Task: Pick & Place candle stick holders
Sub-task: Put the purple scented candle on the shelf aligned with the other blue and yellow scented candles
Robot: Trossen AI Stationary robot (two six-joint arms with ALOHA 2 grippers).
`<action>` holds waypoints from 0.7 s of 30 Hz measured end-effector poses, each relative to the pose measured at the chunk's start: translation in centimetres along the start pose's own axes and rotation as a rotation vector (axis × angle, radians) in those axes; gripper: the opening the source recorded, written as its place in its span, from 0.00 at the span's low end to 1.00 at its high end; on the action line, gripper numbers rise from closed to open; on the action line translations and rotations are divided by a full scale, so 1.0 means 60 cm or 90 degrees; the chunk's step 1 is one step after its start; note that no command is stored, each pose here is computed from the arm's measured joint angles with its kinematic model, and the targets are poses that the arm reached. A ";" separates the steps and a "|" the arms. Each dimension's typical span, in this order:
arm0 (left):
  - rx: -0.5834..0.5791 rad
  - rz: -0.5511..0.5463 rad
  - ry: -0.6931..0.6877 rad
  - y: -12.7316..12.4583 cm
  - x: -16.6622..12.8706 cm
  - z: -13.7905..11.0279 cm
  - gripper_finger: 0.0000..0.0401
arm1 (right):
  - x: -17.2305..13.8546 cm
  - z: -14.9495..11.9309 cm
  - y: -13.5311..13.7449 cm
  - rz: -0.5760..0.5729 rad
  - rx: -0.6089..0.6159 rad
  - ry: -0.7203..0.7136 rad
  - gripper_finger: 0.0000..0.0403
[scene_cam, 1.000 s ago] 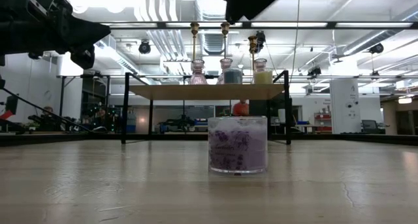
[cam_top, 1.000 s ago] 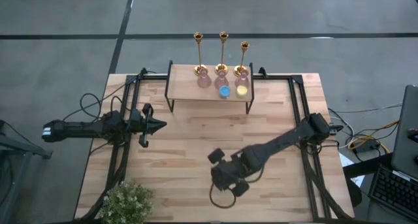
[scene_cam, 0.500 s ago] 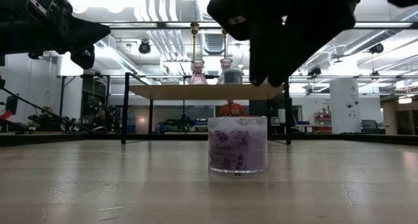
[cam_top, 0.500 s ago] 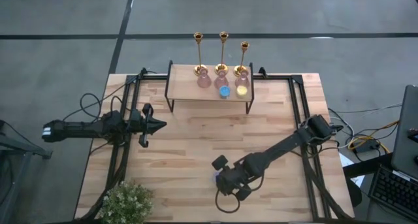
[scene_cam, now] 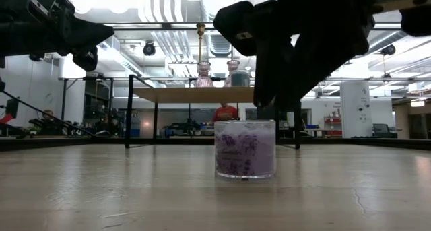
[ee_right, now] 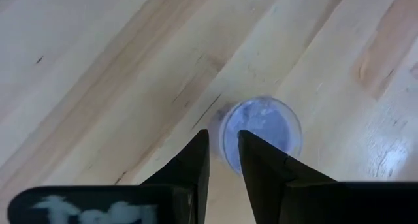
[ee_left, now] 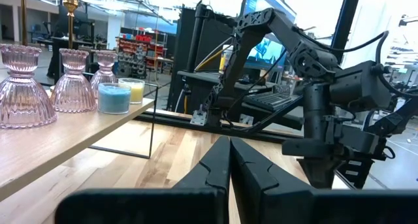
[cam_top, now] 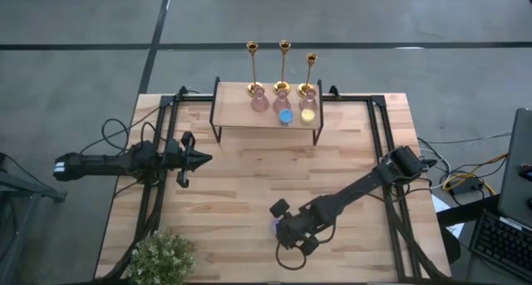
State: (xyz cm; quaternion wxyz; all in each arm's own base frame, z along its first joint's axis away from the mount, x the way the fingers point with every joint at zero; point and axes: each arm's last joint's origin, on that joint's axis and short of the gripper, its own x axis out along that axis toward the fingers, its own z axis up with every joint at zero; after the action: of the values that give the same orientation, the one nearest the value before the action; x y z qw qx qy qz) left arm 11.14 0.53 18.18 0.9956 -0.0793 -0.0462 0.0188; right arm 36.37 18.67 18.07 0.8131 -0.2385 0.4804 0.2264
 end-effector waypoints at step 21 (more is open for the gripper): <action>0.000 0.000 0.000 0.000 0.000 0.000 0.04 | 0.016 -0.016 0.003 -0.022 -0.010 0.002 0.14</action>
State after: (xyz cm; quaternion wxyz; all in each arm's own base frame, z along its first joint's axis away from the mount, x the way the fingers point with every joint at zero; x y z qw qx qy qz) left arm 11.14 0.53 18.18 0.9956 -0.0792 -0.0460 0.0188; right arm 36.05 18.39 16.77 0.8141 -0.2535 0.4758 0.2159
